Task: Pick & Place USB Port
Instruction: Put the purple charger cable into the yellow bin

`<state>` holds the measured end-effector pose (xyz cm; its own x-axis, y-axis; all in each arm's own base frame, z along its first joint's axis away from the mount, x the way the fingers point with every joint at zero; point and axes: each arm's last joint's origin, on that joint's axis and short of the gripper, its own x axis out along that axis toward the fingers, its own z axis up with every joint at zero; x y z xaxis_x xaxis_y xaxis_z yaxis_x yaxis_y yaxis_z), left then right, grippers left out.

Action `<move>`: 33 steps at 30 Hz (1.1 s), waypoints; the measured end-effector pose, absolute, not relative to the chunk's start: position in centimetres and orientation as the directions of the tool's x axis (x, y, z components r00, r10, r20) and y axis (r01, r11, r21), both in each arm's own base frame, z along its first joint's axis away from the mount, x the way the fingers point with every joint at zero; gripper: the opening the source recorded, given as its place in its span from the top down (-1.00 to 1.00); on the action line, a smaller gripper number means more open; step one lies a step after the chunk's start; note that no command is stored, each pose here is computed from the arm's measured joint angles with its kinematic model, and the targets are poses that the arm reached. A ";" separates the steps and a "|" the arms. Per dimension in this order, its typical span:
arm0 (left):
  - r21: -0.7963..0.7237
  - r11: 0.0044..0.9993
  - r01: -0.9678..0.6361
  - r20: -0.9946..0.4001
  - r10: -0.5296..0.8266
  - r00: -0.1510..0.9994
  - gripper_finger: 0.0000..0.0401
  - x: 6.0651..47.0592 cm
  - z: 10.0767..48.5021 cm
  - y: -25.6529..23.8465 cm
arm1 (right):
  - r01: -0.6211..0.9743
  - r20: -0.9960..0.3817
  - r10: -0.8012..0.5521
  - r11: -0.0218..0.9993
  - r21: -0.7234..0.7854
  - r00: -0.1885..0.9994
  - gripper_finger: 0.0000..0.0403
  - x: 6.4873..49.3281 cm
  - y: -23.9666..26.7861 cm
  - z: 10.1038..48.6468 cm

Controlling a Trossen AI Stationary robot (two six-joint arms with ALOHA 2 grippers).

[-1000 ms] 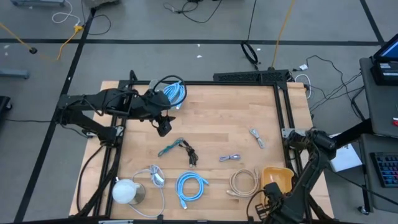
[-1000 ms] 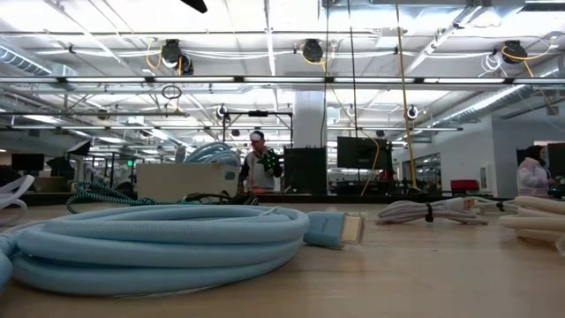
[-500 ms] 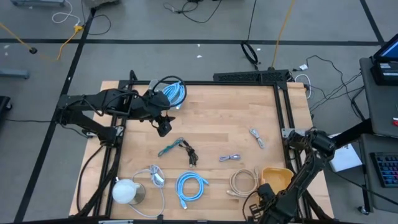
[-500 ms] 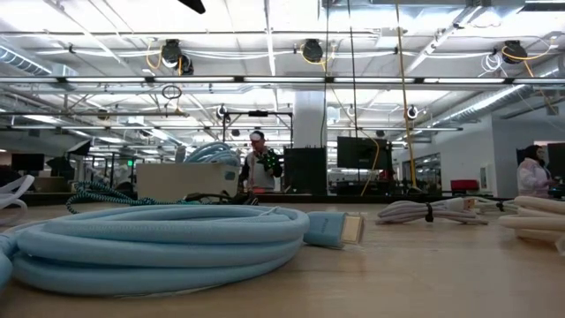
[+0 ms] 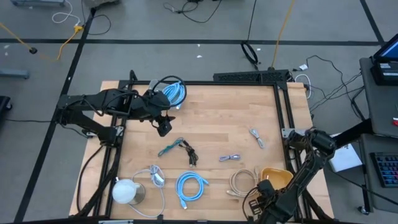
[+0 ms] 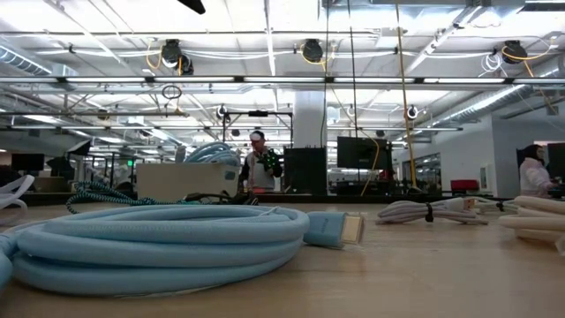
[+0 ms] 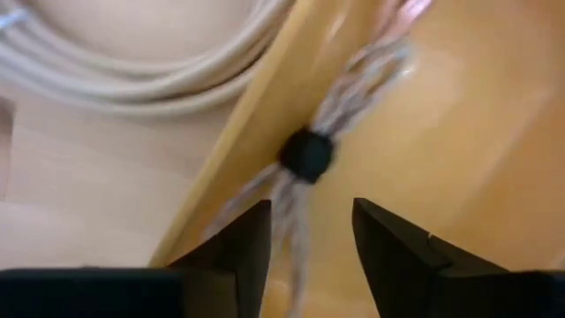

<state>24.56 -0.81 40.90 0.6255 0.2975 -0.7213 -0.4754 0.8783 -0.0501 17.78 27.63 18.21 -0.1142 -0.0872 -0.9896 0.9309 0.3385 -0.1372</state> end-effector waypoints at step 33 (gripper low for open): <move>-0.079 0.873 -0.481 -0.760 0.260 0.595 -0.17 24.2 40.6 -1.1 | 0.804 -0.946 -0.178 0.582 0.122 0.272 0.21 23.4 6.4 20.8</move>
<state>24.22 -1.09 40.56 0.5954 0.2598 -0.7603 -0.4815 0.8729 -0.0787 23.42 6.43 20.82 0.2715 -0.1776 -0.9459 0.8042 0.5818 0.1216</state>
